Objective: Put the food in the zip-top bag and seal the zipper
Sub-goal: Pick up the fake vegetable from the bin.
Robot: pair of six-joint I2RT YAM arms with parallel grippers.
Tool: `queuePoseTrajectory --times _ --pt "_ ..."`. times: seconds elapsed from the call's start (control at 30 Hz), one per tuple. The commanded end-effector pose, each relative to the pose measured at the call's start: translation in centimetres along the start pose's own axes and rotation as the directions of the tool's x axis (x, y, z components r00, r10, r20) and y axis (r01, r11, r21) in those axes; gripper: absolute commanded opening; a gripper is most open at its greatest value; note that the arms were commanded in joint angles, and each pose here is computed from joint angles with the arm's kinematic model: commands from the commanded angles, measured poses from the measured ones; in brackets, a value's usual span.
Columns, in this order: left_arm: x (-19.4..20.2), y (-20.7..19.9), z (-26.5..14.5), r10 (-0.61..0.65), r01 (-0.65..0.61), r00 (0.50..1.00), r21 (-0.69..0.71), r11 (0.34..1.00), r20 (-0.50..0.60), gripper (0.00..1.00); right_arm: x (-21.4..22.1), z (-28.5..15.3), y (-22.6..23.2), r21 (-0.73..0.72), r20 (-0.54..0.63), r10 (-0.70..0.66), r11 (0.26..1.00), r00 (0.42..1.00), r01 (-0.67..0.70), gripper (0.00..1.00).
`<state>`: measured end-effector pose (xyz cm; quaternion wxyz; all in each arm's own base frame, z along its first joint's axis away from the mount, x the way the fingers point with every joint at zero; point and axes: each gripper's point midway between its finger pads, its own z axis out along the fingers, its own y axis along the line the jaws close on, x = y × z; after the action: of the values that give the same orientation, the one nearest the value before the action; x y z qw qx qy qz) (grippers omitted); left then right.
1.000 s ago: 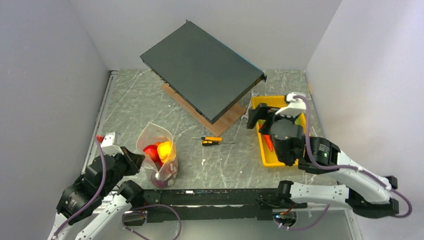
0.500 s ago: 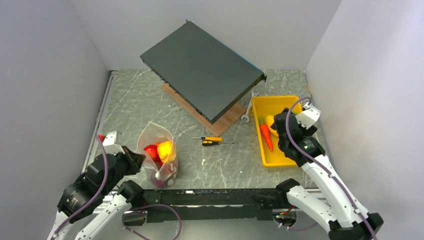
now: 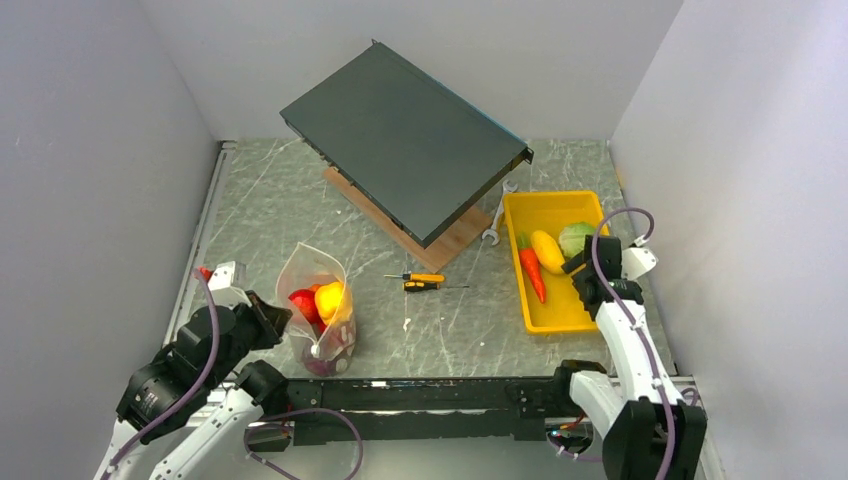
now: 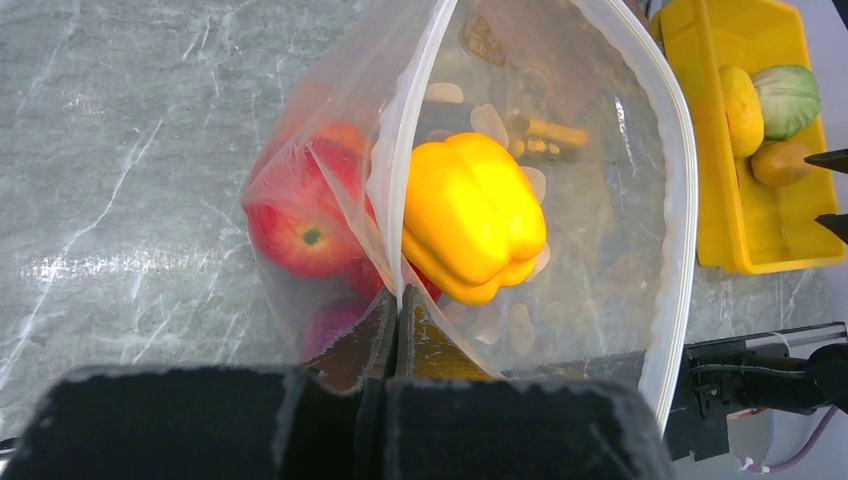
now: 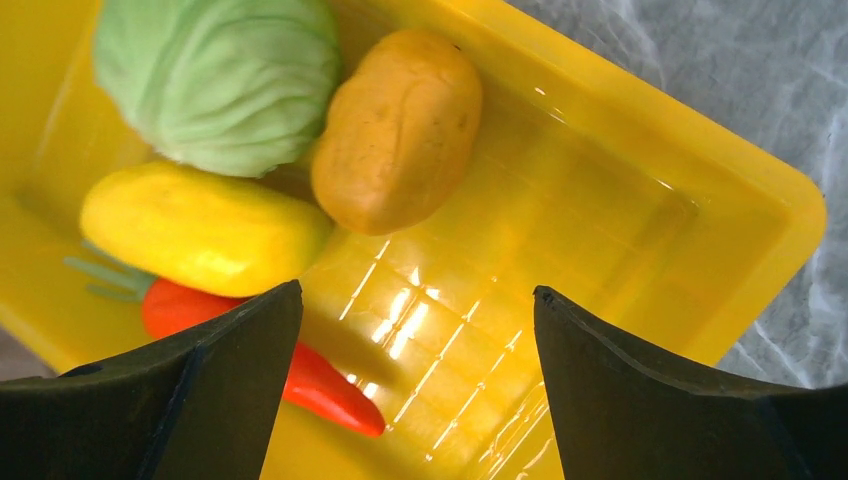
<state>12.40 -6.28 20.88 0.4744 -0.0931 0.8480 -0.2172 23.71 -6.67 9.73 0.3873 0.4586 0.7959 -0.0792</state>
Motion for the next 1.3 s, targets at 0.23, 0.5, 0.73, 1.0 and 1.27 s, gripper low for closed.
queuePoseTrajectory --times 0.23,0.5,0.73,1.0,1.27 --pt "-0.4 -0.3 0.3 0.002 -0.002 1.000 -0.001 1.000 0.008 0.00 -1.3 4.3 -0.2 0.010 0.004 0.129 0.992 0.992 -0.129 0.88" --pt "-0.2 -0.3 0.7 0.014 -0.015 1.000 -0.016 1.000 -0.014 0.00 -1.9 6.0 1.6 -0.038 -0.022 0.133 0.990 0.991 -0.134 0.96" --pt "-0.2 -0.3 0.9 0.021 -0.022 1.000 -0.020 1.000 -0.022 0.00 -0.7 8.0 2.4 -0.028 -0.085 0.107 0.994 0.991 -0.109 0.96" --pt "-0.3 -0.4 0.8 0.023 -0.023 1.000 -0.013 1.000 -0.015 0.00 -0.5 8.2 1.9 0.005 -0.095 0.078 0.997 0.992 -0.078 0.86" --pt "-0.3 -0.5 0.8 0.027 -0.027 1.000 -0.004 1.000 -0.015 0.00 -2.0 6.2 1.8 -0.019 -0.053 0.079 0.997 0.995 -0.080 0.44"
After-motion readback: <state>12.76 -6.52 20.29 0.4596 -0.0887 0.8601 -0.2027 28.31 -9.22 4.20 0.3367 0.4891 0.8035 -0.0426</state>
